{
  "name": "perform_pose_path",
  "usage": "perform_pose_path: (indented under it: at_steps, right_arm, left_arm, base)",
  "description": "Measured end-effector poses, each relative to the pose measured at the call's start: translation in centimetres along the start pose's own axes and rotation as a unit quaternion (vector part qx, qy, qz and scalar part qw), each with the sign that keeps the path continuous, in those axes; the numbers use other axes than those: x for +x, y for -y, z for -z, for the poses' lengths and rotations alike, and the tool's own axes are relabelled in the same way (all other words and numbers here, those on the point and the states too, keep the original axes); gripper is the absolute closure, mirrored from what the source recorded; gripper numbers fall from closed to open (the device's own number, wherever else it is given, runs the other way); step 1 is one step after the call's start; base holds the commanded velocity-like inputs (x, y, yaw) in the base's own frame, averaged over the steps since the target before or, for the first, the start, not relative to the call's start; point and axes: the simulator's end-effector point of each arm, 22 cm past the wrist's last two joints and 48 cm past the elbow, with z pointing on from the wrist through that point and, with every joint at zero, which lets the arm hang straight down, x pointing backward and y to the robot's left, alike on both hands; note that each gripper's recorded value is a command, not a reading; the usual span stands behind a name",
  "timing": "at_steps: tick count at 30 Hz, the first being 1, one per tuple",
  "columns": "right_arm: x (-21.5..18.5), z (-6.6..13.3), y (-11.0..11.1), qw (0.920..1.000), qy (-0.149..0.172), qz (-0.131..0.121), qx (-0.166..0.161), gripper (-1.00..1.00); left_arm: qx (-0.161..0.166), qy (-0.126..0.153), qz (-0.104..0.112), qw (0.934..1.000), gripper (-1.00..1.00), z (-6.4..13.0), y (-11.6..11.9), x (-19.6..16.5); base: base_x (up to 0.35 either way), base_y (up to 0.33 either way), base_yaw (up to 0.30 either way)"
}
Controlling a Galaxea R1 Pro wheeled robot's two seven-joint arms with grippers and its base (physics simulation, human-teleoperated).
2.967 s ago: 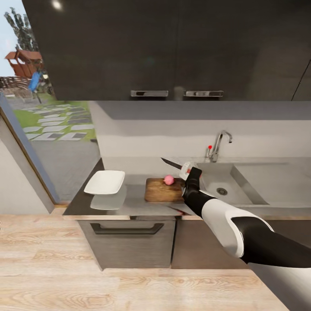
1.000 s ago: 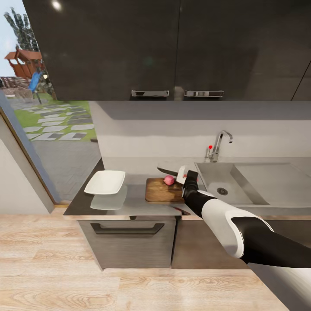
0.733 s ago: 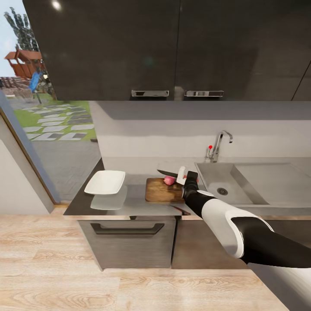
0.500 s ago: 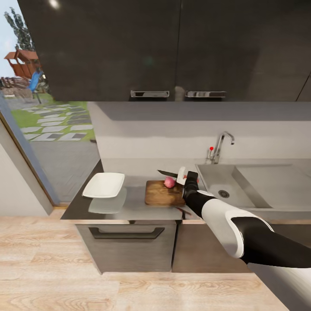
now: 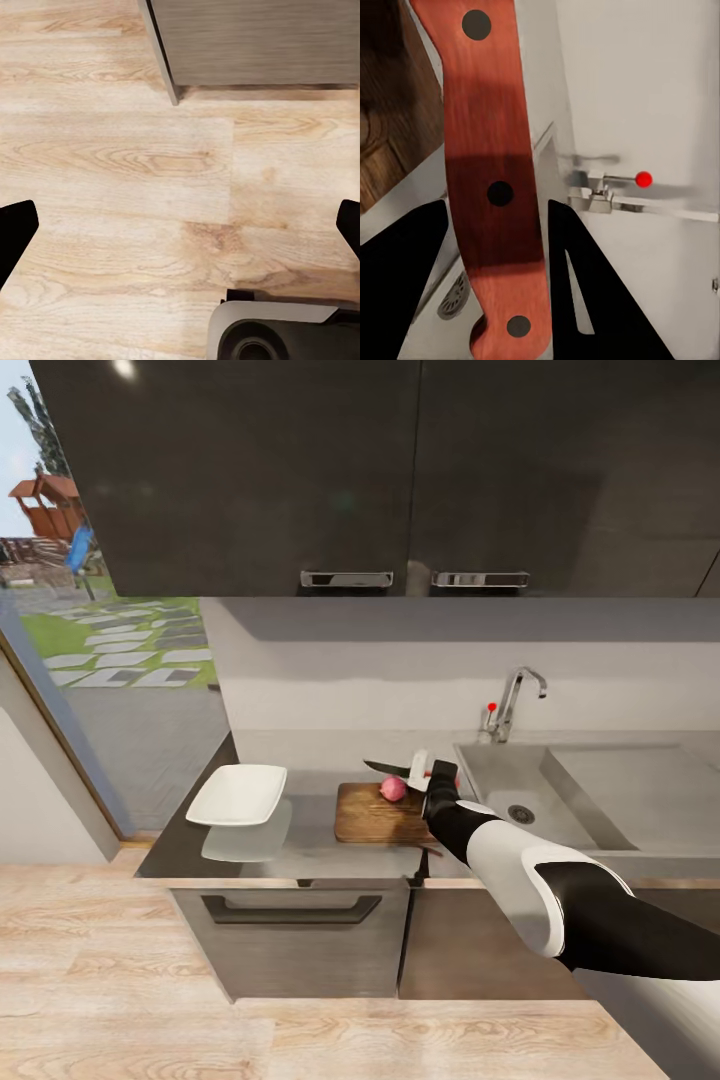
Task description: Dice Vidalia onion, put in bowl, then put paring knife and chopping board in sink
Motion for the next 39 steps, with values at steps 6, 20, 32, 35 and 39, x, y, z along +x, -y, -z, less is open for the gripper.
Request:
perform_pose_path:
  at_steps: [6,20,32,35,39]
  right_arm:
    - [0.0,0.0,-1.3,0.9995,0.001,0.006,-0.03,1.0]
    - [0.2,0.1,-2.0,0.9986,-0.004,0.025,-0.046,1.0]
    - [0.3,0.2,-1.7,0.9987,-0.005,0.028,-0.043,1.0]
    - [0.3,0.1,-1.7,0.9987,-0.006,0.028,-0.043,1.0]
    - [0.3,0.1,-1.7,0.9987,-0.006,0.027,-0.042,1.0]
  left_arm:
    - [0.0,0.0,0.0,1.0,-1.0,0.0,0.0,0.0]
    - [0.0,0.0,0.0,1.0,-1.0,0.0,0.0,0.0]
    - [0.0,0.0,0.0,1.0,-1.0,0.0,0.0,0.0]
    - [0.0,0.0,0.0,1.0,-1.0,0.0,0.0,0.0]
    - [0.0,0.0,0.0,1.0,-1.0,0.0,0.0,0.0]
  base:
    - [0.0,0.0,0.0]
    - [0.0,0.0,0.0]
    - [0.06,0.0,0.0]
    - [0.0,0.0,0.0]
    - [0.0,0.0,0.0]
